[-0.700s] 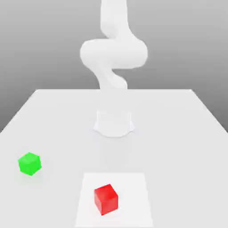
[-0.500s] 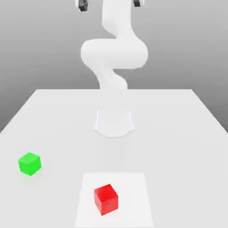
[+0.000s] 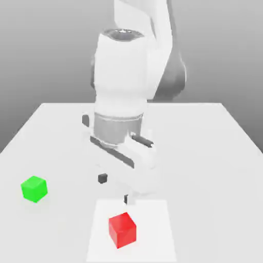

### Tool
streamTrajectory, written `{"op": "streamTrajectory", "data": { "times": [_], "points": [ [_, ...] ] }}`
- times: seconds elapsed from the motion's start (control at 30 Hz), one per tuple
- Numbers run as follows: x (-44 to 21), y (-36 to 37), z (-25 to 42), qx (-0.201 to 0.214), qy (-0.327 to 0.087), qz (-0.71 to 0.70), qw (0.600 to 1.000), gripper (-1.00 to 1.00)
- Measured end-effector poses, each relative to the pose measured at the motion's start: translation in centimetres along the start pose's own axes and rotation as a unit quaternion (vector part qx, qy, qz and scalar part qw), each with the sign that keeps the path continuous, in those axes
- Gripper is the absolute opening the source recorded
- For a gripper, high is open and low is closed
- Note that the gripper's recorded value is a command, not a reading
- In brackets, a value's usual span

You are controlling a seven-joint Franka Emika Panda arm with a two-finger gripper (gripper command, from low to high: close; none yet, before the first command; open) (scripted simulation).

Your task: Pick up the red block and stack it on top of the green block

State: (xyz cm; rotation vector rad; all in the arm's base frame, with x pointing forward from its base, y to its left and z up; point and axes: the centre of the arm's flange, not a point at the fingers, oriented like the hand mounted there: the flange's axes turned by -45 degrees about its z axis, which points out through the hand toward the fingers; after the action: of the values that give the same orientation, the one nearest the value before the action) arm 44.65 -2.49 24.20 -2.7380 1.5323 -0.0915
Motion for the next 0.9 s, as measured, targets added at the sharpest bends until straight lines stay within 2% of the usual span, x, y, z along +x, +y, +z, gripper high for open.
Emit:
{"op": "streamTrajectory", "data": {
  "times": [0.07,0.2,0.23,0.47,0.67,0.8,0.9],
  "points": [
    [-0.8,0.7,3.0,-0.012,-0.018,0.028,0.999,0.0],
    [-1.2,1.0,7.8,-0.015,-0.024,0.037,0.999,0.0],
    [-1.3,1.1,9.0,-0.016,-0.024,0.037,0.999,-1.0],
    [-1.3,1.1,9.2,-0.015,-0.024,0.038,0.999,-1.0],
    [-0.3,1.7,3.5,-0.017,-0.023,0.045,0.999,-1.0],
    [8.2,12.0,1.9,-0.027,-0.016,0.156,0.987,-1.0],
    [12.1,21.0,0.7,-0.029,-0.015,0.239,0.971,-1.0]
  ]
}}
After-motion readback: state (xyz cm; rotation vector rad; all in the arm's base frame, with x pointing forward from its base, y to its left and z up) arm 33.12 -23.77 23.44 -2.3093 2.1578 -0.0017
